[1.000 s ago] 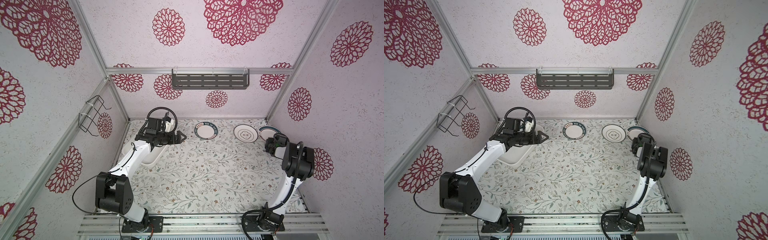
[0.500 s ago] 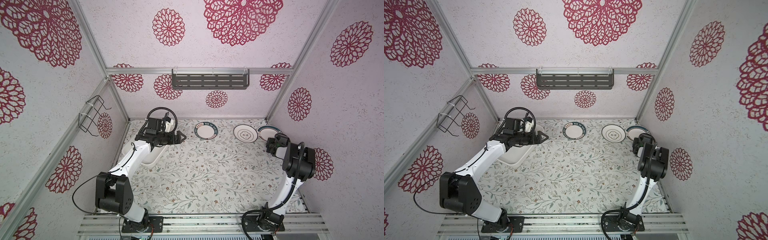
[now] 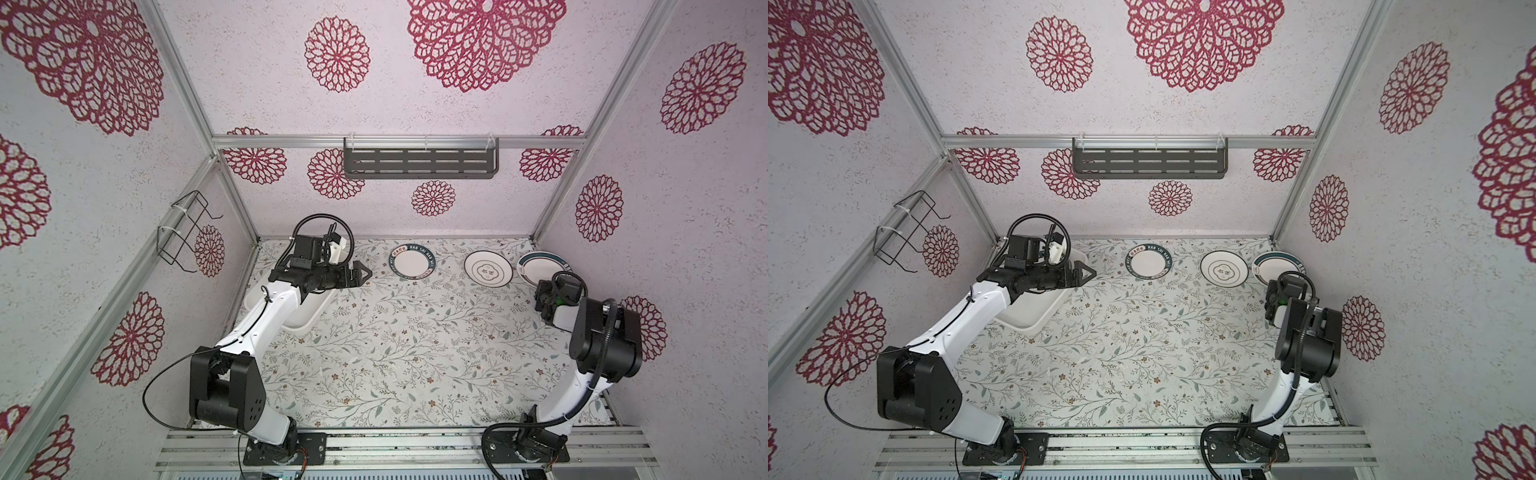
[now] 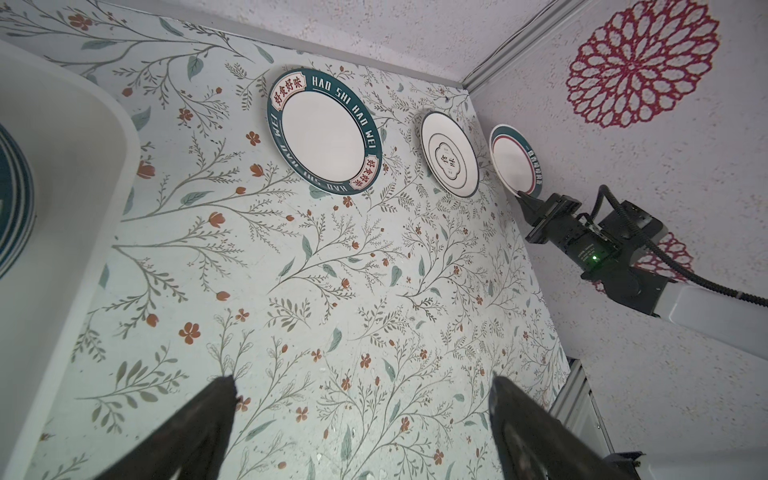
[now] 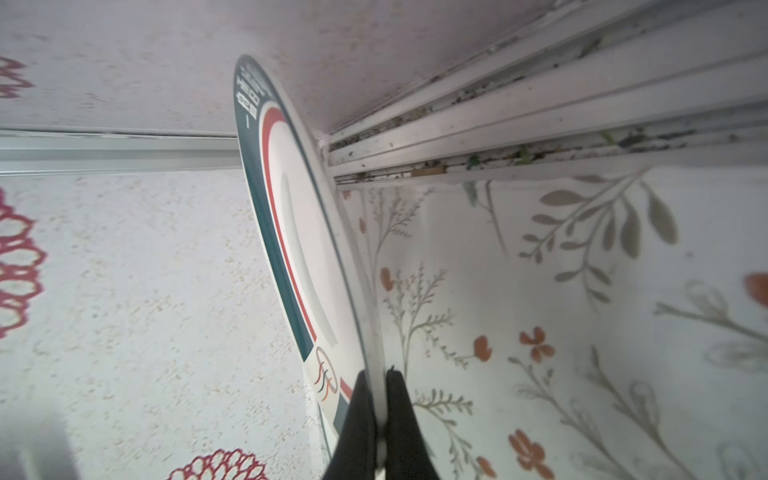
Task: Place the plates into the plastic bin on the countertop
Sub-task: 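Grasp the red-and-green-rimmed plate edge with the right gripper and lift it upright, then carry the upright red-and-green-rimmed plate toward the left gripper with the right gripper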
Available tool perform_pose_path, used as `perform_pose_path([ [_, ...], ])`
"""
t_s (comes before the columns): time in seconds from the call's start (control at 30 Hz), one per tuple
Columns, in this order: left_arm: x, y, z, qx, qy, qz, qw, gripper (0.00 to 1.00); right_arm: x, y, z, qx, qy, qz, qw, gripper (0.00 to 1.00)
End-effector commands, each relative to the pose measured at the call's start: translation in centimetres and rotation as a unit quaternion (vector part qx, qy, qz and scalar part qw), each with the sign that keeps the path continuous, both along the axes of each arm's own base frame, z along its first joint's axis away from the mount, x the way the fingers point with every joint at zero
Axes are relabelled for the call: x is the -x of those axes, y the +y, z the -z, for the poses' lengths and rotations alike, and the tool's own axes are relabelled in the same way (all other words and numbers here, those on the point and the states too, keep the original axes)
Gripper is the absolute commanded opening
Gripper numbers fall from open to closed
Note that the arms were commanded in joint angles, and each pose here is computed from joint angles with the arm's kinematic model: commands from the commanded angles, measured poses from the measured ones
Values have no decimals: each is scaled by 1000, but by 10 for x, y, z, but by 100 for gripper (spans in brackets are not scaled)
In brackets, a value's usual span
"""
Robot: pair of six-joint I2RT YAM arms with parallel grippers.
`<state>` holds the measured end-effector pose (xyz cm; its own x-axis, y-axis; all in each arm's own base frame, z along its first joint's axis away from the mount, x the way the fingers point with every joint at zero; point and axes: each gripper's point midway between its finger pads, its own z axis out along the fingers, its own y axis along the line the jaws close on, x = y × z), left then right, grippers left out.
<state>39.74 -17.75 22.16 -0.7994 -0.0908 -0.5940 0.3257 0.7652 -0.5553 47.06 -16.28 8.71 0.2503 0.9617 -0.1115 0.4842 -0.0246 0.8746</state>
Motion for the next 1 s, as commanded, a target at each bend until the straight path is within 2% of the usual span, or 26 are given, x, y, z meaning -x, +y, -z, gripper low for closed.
perform_pose_path([
  [0.0,1,-2,-19,6,-27,1,1000,97,-7,3,-73,44,-95,0,995,0],
  [0.2,0,2,-19,-2,-26,-8,1000,97,-18,57,-101,54,-107,-88,989,0],
  [0.43,0,11,-20,-17,-34,-31,999,97,-28,134,-116,60,-112,-198,972,0],
  [0.73,1,20,-30,-28,-48,-57,997,97,-36,200,-124,45,-127,-277,951,0],
  [0.97,1,22,-36,-21,-54,-59,997,97,-27,245,-130,42,-144,-332,931,0],
])
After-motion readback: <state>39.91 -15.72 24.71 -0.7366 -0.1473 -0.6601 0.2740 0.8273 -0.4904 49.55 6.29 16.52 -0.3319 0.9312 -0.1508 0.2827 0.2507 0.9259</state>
